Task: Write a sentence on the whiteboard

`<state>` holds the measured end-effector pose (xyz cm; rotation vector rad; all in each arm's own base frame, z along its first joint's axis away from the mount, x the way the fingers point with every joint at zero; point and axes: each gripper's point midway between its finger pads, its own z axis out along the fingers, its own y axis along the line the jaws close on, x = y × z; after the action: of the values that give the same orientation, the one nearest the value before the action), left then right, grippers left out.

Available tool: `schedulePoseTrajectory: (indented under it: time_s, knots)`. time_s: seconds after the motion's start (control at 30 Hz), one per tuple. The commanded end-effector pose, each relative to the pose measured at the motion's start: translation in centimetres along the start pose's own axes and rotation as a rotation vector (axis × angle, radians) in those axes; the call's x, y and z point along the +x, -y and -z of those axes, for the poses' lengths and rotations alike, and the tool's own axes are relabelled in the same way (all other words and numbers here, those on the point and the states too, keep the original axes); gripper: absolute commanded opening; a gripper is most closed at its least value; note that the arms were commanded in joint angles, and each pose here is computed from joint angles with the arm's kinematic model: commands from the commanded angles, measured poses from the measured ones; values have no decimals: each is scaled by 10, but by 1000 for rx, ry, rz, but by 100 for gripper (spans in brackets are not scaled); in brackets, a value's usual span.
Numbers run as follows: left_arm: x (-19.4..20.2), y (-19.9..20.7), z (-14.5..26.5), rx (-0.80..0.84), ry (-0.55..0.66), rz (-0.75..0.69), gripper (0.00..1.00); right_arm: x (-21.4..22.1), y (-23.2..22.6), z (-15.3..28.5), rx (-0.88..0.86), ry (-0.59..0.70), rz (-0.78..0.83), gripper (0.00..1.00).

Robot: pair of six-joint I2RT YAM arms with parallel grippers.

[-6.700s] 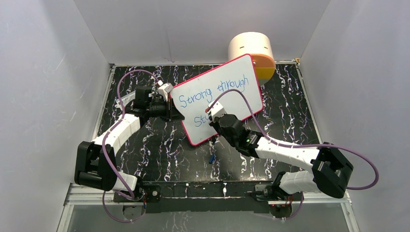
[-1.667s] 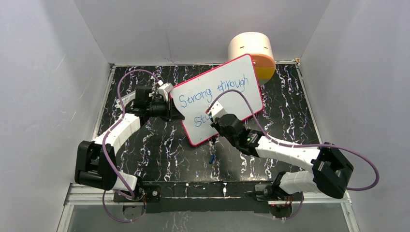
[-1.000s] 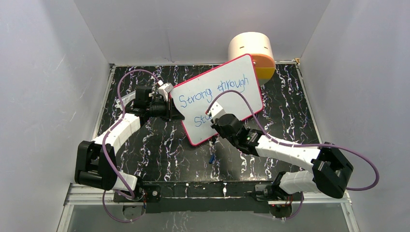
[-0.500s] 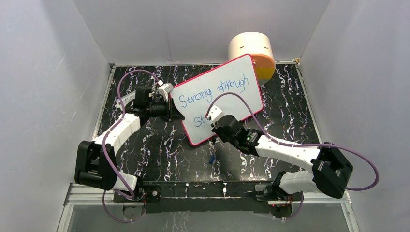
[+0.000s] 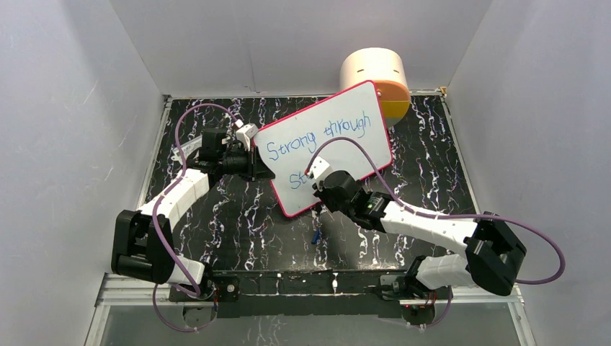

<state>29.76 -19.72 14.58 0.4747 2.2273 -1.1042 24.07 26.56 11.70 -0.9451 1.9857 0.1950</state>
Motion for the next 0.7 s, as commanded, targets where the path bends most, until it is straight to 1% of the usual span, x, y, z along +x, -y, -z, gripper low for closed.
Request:
schedulePoseTrajectory:
  time_s: [0.0, 0.17, 0.47, 0.67]
  knots:
    - [7, -14, 1, -78, -33, 12, 0, -59, 6, 13, 4, 190, -70, 0]
    - [7, -15, 1, -82, -37, 14, 0, -63, 12, 21, 22, 216, -84, 0]
    - [7, -15, 2, -84, -39, 13, 0, -56, 39, 28, 117, 198, -107, 0]
    - [8, -16, 2, -87, -42, 14, 0, -56, 47, 26, 128, 196, -129, 0]
